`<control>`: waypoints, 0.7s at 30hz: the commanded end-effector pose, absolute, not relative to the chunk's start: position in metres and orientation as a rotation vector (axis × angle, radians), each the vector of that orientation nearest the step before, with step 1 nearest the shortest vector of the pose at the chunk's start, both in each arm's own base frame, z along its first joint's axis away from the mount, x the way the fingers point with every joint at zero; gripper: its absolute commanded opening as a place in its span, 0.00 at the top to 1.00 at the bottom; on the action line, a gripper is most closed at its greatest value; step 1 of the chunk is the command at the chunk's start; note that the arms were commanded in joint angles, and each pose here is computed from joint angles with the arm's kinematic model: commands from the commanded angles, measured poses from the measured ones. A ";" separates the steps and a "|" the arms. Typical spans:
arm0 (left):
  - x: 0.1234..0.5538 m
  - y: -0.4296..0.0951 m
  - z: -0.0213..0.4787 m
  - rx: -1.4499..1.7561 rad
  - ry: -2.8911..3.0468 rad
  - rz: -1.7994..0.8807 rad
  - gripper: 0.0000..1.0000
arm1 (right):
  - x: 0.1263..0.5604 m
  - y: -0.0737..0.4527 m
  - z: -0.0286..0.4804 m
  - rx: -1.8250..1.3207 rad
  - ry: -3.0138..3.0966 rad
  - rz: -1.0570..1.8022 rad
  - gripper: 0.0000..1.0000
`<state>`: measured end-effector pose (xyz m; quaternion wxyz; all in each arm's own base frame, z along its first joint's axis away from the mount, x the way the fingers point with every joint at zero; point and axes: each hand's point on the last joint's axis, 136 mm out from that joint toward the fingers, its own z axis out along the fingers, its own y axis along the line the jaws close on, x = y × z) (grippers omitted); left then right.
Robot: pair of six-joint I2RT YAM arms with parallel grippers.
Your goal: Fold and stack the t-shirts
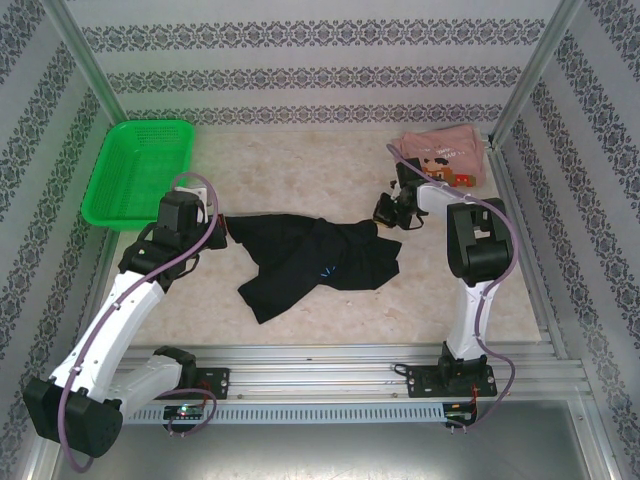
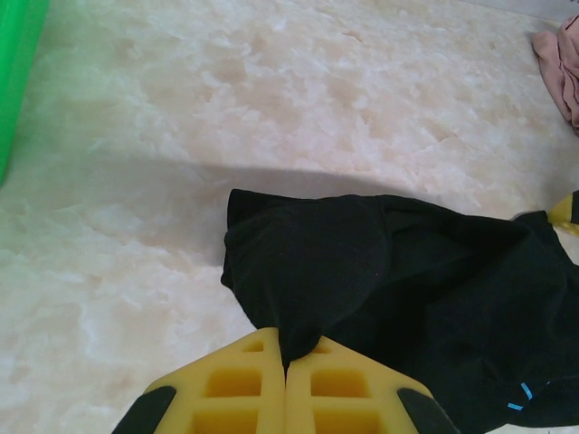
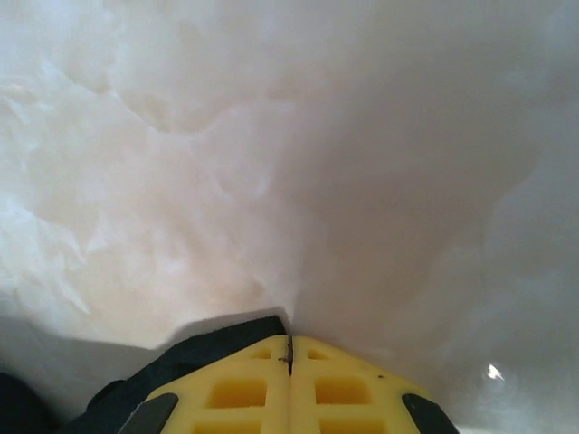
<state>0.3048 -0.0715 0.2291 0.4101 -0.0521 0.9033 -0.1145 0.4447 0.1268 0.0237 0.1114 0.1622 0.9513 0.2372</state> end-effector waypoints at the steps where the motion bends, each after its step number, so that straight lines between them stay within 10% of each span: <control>1: 0.305 -0.067 0.252 -0.105 2.225 -0.257 1.00 | 0.474 0.119 0.092 0.401 2.585 0.729 1.00; 9: 0.312 -0.053 0.290 -0.126 2.142 -0.198 1.00 | 0.479 0.094 0.203 0.313 2.394 0.712 1.00; 21: 0.313 -0.061 0.307 -0.098 2.099 -0.268 1.00 | 0.455 0.078 0.202 0.304 2.454 0.790 0.88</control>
